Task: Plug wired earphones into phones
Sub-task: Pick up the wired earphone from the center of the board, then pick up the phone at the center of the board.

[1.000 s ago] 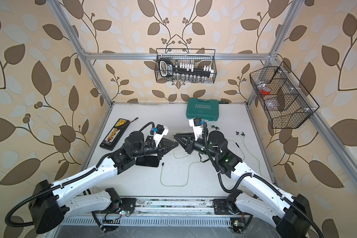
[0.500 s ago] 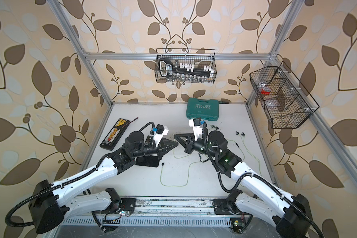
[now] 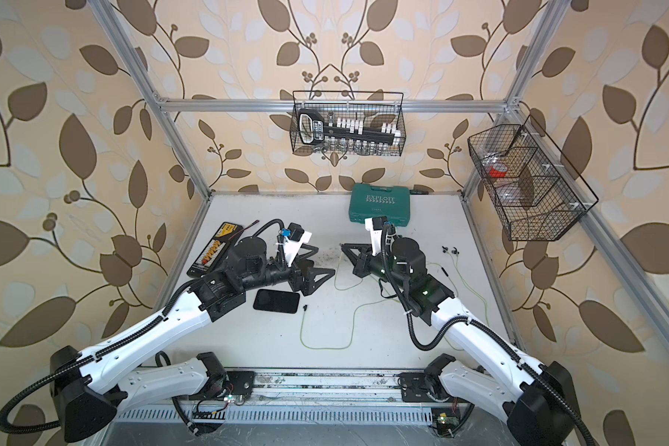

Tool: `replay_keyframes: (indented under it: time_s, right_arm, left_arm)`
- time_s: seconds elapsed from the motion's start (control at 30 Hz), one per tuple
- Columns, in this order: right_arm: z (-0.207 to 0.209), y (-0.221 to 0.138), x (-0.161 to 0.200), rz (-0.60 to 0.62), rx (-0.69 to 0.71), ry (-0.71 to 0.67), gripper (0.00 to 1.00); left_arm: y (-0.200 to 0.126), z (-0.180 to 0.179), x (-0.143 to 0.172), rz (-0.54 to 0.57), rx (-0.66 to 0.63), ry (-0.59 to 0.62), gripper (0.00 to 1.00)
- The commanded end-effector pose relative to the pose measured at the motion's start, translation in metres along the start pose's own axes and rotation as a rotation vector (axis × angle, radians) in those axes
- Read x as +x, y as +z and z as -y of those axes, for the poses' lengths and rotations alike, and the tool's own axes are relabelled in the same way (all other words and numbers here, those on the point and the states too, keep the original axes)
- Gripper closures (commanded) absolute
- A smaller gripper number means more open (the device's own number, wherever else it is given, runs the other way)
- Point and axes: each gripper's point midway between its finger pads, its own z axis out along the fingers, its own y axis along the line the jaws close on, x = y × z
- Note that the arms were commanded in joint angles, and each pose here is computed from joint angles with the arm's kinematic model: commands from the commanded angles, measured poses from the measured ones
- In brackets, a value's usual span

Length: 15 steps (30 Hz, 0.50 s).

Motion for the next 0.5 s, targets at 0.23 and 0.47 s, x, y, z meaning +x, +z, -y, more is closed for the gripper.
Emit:
replay_keyframes:
  time_s: [0.23, 0.47]
  right_arm:
    - [0.054, 0.035, 0.015, -0.119, 0.004, -0.010, 1.00]
    - [0.090, 0.051, 0.051, -0.167, 0.088, 0.059, 1.00]
  left_arm:
    - [-0.066, -0.083, -0.017, 0.047, -0.610, -0.220, 0.01]
    - [-0.067, -0.132, 0.047, -0.170, -0.977, -0.554, 0.01]
